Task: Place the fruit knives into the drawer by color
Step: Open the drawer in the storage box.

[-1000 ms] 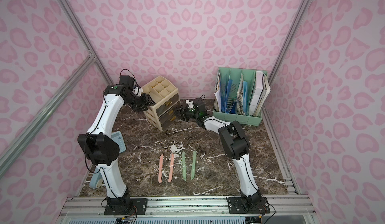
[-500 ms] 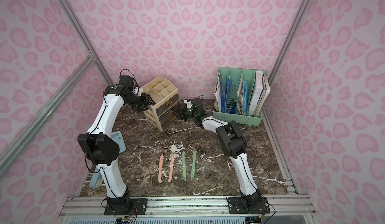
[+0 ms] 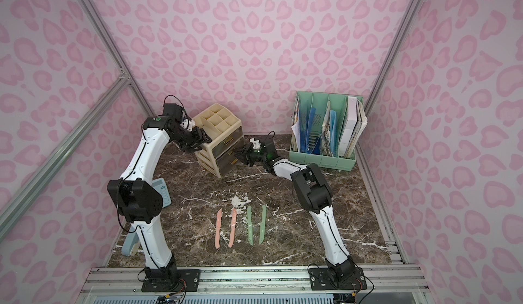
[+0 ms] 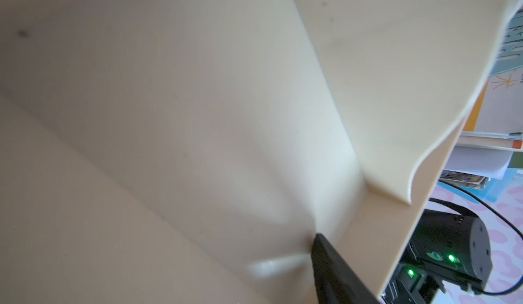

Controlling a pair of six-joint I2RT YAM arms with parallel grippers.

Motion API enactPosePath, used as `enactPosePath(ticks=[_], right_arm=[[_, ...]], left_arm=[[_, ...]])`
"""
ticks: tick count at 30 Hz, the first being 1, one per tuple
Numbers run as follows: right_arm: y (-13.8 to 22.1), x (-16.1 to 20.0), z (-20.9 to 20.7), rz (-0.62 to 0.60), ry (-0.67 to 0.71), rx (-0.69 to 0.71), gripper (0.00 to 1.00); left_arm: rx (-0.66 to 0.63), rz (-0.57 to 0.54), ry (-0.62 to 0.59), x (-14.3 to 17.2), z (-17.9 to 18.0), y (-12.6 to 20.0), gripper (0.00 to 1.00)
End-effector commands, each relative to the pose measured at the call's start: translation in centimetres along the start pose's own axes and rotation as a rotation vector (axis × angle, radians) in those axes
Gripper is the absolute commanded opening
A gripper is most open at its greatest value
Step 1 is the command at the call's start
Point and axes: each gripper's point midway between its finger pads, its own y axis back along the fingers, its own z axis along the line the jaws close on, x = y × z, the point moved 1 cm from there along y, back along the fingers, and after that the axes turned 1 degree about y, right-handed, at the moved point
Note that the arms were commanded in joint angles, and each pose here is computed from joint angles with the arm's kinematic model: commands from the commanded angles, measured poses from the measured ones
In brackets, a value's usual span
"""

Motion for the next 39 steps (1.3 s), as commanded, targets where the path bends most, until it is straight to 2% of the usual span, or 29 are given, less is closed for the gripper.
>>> enactPosePath(ticks=[1, 14, 25, 39], right_arm=[[-0.2, 0.1, 1.3, 0.009, 0.032, -0.035, 0.35], [-0.9, 0.4, 1.3, 0.022, 0.036, -0.043, 0.32], [-1.1, 0.5, 1.1, 0.028, 0.036, -0.042, 0.12], [1.7, 0.8, 0.8, 0.012, 0.043, -0.021, 0.1]], left_arm=[[-0.048, 0.057, 0.052, 1.2, 1.2, -0.3, 0.64], [-0.045, 0.058, 0.053, 1.2, 1.2, -0.4, 0.64], [-0.044, 0.056, 0.054, 1.2, 1.2, -0.4, 0.64], [-0.041, 0.051, 0.057, 0.9, 1.2, -0.5, 0.63]])
